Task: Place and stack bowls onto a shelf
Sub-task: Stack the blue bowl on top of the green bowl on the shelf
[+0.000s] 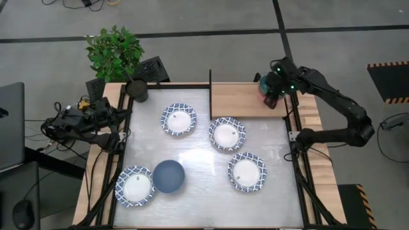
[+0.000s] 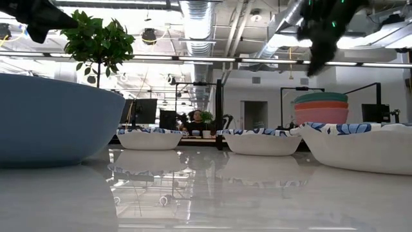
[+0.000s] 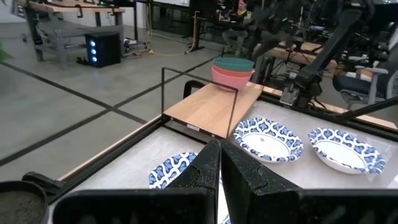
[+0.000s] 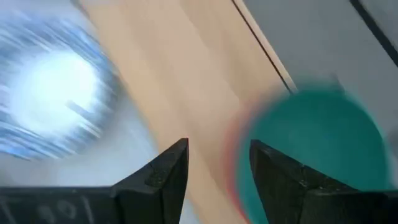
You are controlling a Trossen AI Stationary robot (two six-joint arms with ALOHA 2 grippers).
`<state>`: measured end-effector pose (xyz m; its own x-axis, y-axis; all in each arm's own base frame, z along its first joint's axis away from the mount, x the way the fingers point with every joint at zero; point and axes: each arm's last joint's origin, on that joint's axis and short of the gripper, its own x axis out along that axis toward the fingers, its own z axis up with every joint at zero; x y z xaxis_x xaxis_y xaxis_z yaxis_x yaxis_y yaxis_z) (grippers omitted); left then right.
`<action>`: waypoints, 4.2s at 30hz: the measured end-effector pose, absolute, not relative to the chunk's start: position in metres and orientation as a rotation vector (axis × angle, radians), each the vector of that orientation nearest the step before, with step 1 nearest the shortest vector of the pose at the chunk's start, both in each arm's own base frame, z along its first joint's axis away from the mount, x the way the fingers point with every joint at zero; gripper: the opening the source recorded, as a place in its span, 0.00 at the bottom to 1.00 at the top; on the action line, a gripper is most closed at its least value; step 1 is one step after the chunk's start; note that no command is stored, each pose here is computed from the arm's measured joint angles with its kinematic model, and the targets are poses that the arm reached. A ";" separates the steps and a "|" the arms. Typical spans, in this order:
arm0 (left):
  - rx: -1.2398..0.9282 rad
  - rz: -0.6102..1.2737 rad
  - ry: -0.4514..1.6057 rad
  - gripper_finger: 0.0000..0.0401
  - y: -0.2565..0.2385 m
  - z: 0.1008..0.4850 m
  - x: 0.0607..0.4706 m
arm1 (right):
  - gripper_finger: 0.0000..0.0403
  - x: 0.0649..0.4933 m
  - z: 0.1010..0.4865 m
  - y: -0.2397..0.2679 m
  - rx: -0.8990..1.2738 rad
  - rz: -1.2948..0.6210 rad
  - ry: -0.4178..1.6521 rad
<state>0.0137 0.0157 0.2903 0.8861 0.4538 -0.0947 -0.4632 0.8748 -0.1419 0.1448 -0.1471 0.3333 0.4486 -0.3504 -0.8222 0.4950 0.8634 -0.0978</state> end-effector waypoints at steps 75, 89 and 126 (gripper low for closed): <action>-0.165 0.489 0.057 0.00 0.016 0.290 0.014 | 0.47 0.504 0.160 0.042 0.222 0.282 0.612; -0.165 0.489 0.058 0.00 0.016 0.290 0.014 | 0.07 0.499 0.152 0.036 0.226 0.226 0.715; -0.164 0.488 0.058 0.00 0.016 0.290 0.014 | 0.07 0.185 0.421 -0.169 0.202 -0.824 0.826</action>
<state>0.0135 0.0160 0.2904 0.8817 0.4622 -0.0942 -0.4715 0.8702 -0.1430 0.1849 -0.1690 0.4207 0.3950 -0.5701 -0.7204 0.7187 0.6802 -0.1442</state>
